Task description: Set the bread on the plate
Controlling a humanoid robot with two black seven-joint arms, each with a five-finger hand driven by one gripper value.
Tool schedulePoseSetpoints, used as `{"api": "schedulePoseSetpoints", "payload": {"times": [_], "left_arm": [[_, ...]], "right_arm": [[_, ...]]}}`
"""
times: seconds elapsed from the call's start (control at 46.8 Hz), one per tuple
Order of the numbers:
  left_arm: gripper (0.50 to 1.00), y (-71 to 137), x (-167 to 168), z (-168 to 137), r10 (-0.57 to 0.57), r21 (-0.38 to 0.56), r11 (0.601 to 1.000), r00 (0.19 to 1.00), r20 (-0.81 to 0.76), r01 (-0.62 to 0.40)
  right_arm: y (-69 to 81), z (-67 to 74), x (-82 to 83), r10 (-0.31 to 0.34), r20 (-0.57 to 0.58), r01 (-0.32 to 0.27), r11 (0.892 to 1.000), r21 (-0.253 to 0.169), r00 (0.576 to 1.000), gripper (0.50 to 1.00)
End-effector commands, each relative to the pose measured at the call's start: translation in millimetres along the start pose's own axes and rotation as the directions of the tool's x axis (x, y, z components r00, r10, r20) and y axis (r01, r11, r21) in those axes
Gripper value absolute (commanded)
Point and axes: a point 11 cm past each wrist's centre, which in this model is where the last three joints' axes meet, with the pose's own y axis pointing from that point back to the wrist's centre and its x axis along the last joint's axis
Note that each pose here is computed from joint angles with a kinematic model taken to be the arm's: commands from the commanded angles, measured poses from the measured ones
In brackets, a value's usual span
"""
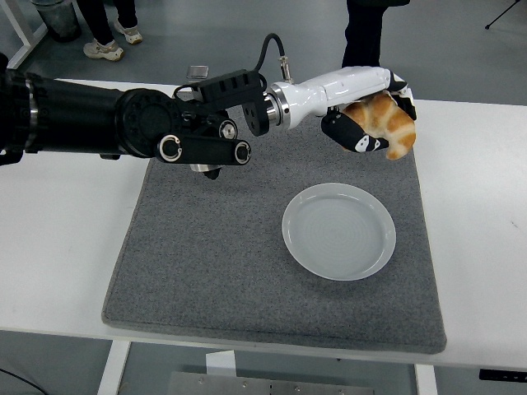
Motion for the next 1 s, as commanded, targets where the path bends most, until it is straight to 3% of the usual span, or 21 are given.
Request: {"api": "schedulePoseSetpoints", "payload": {"times": [0.0,0.299,0.705,0.983], "left_arm": [[0.500,3.0,-20.3,-3.3,-0.037,-0.019,0.999,0.999,0.031,0.037],[0.500,27.6,-87.5,-25.8,-0.112,-0.041,0.993,0.992,0.064,0.115],[0.500,45.3,-111.2,-60.2,-0.107,0.003,0.994,0.991,0.085,0.107],[0.500,42.6,-123.5,-54.7,-0.116,-0.010,0.993,0.991,0.066,0.117]], "right_arm": [[0.0,0.0,0.0,0.000,0.001,0.000,1.000,0.000,1.000,0.952],[0.0,0.0,0.0,0.000,0.001,0.000,1.000,0.000,1.000,0.952],[0.0,0.1,0.0,0.000,-0.001,0.000,1.000,0.000,1.000,0.952],[0.0,0.1,0.0,0.000,-0.001,0.000,1.000,0.000,1.000,0.952]]}}
